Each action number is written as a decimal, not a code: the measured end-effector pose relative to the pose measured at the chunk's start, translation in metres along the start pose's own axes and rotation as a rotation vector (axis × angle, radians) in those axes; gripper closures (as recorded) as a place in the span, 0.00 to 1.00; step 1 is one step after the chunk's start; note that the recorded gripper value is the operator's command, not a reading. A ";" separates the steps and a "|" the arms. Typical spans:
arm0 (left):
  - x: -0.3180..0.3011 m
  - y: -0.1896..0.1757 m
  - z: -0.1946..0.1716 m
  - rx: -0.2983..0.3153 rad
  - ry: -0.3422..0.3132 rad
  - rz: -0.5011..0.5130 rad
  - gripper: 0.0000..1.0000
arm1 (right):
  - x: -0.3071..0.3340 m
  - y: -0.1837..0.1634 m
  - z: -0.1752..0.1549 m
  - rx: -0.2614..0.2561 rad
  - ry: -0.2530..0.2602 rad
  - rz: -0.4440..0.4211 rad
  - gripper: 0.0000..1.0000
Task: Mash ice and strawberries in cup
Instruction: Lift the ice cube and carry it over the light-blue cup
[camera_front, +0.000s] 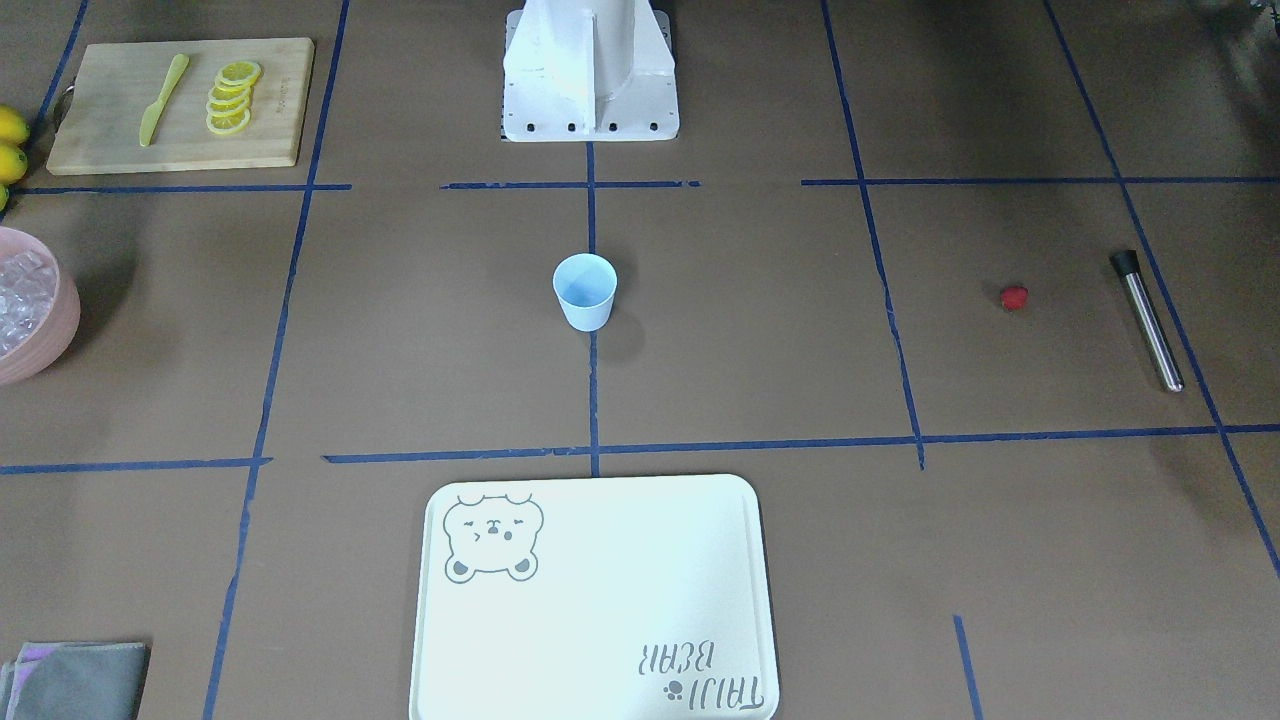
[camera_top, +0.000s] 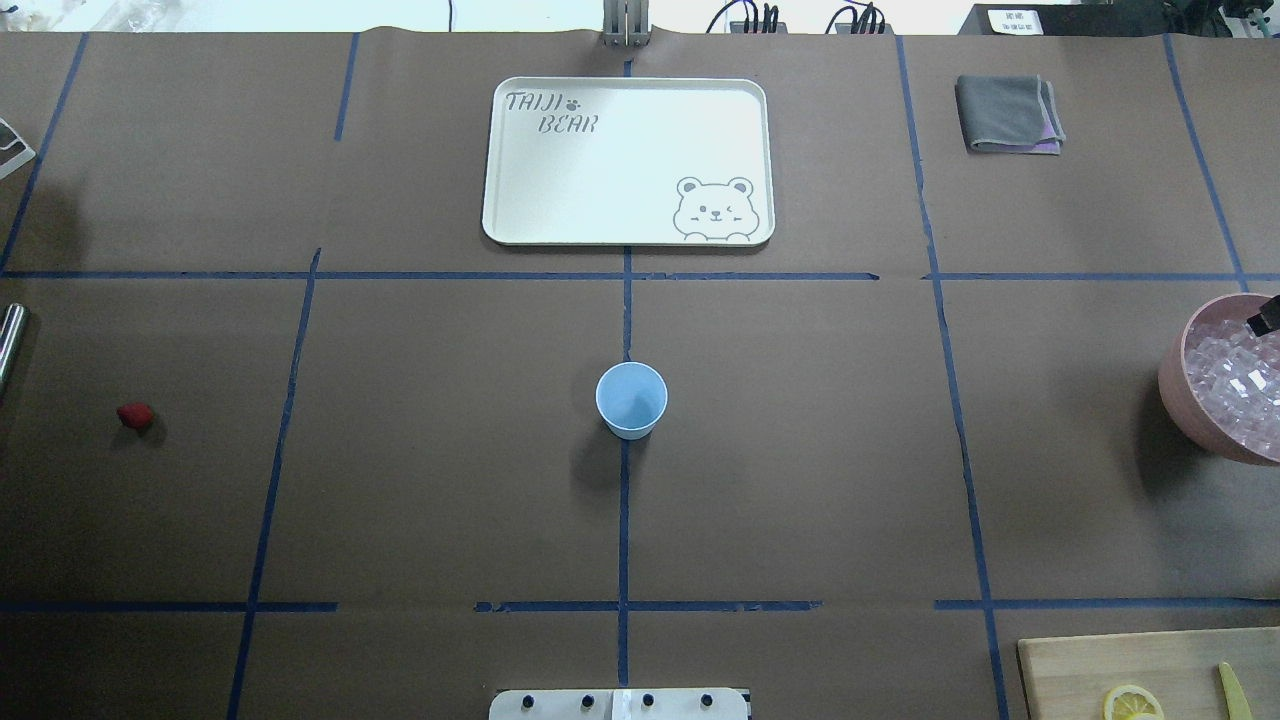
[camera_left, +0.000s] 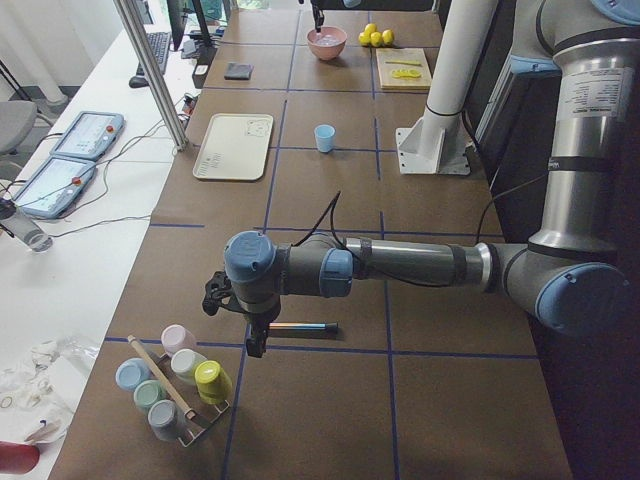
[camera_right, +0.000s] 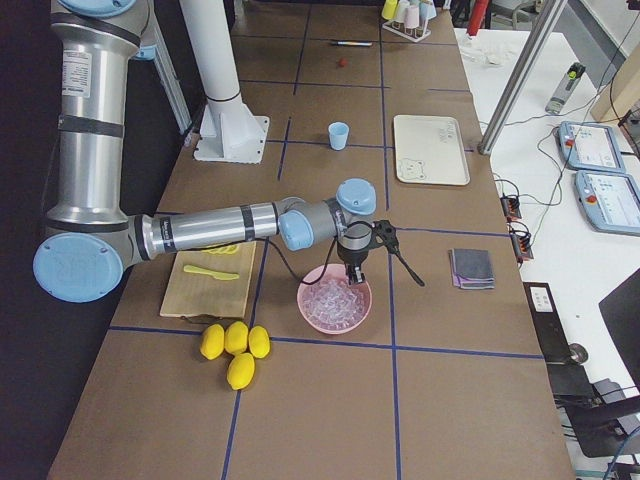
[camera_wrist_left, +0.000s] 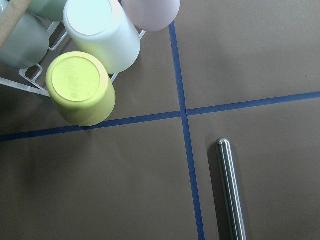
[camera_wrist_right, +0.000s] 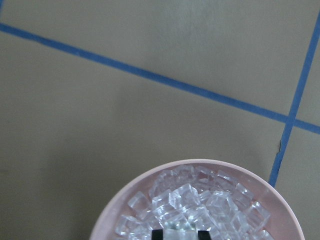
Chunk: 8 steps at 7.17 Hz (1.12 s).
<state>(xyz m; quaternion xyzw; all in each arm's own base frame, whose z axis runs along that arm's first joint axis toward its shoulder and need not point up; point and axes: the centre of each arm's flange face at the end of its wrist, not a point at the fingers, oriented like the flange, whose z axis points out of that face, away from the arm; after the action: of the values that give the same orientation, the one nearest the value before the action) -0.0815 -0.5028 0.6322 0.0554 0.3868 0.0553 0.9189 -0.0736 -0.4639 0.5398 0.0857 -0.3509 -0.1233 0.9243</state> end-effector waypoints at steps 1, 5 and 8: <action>0.000 0.000 0.000 0.000 0.000 0.000 0.00 | -0.024 -0.016 -0.033 0.026 -0.011 0.000 0.98; -0.001 0.001 0.001 -0.004 0.001 -0.004 0.00 | -0.198 -0.113 -0.089 0.040 -0.144 0.108 0.98; -0.002 0.002 0.003 -0.006 0.001 -0.006 0.00 | -0.404 -0.121 -0.066 0.025 -0.186 0.179 1.00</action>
<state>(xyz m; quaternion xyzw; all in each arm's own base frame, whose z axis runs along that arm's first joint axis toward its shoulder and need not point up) -0.0815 -0.5018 0.6360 0.0514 0.3870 0.0536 0.9191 -0.3415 -0.4585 0.2078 0.0540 -0.4427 -0.0433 0.8940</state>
